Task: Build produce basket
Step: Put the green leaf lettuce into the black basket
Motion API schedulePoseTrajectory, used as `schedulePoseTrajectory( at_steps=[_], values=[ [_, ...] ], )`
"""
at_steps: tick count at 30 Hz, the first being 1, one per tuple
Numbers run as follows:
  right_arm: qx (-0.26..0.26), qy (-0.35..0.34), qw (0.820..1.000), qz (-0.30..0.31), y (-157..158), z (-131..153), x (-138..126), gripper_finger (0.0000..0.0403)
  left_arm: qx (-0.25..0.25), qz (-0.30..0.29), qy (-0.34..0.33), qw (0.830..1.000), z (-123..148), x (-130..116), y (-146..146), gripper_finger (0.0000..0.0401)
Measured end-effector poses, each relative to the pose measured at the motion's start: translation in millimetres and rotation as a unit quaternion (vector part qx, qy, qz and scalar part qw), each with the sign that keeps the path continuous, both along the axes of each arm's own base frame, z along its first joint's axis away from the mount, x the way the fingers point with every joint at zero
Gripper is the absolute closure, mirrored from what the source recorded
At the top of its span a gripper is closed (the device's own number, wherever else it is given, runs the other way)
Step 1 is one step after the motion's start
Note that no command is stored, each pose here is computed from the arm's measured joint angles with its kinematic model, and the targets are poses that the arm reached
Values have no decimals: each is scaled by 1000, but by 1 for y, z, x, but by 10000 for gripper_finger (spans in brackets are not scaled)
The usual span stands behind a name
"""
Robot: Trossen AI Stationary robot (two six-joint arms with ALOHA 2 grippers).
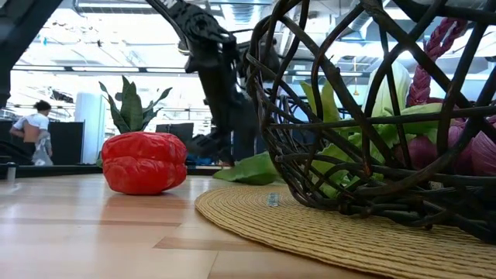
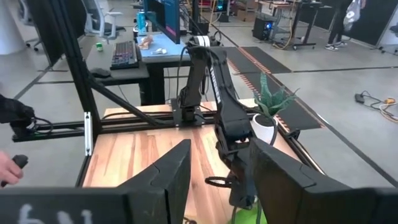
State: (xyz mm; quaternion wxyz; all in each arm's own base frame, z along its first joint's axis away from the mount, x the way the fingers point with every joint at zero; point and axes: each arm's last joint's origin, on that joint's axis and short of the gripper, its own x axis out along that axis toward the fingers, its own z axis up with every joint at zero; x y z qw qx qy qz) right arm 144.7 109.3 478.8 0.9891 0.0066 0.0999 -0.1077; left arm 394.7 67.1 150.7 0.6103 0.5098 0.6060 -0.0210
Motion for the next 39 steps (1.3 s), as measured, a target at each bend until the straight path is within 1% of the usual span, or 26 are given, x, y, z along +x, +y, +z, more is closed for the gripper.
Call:
schedulePoseTrajectory(
  at_steps=[4,9,13,14,16,18,20,21,22,25,28,32,35,39],
  values=[
    [1,0,1000,1,0,0,0,225,-36,9,5,999,-13,1,-1,192],
    [0,0,1000,0,0,0,0,226,-34,12,13,999,-20,2,-2,192],
    [0,0,1000,1,0,0,0,226,-35,29,-4,999,-20,3,-2,202],
    [0,0,1000,0,0,0,0,226,-35,37,-11,999,-19,4,-2,211],
    [0,0,1000,0,0,0,0,226,-41,50,-23,998,-18,6,-2,244],
    [2,0,1000,0,0,0,0,226,-50,55,-37,997,-16,9,-3,294],
    [9,-2,1000,-2,0,0,0,226,-56,62,-41,996,-13,10,-5,356],
    [11,-3,1000,-2,0,0,0,226,-60,70,-43,995,-11,11,-6,377],
    [12,-3,1000,-2,0,0,0,226,-67,79,-44,994,-9,11,-7,385],
    [13,-3,1000,-2,0,0,0,226,-79,108,-34,990,-1,10,-7,390],
    [13,-4,1000,-2,0,0,0,226,-85,137,-12,987,10,8,-7,396],
    [14,-4,1000,-2,0,0,0,226,-86,166,-1,982,26,6,-7,399],
    [14,-4,1000,-2,0,0,0,231,-76,177,-4,981,42,6,-10,399],
    [13,-3,1000,-2,0,0,0,244,-41,174,-12,984,67,6,-19,400]
  ],
)
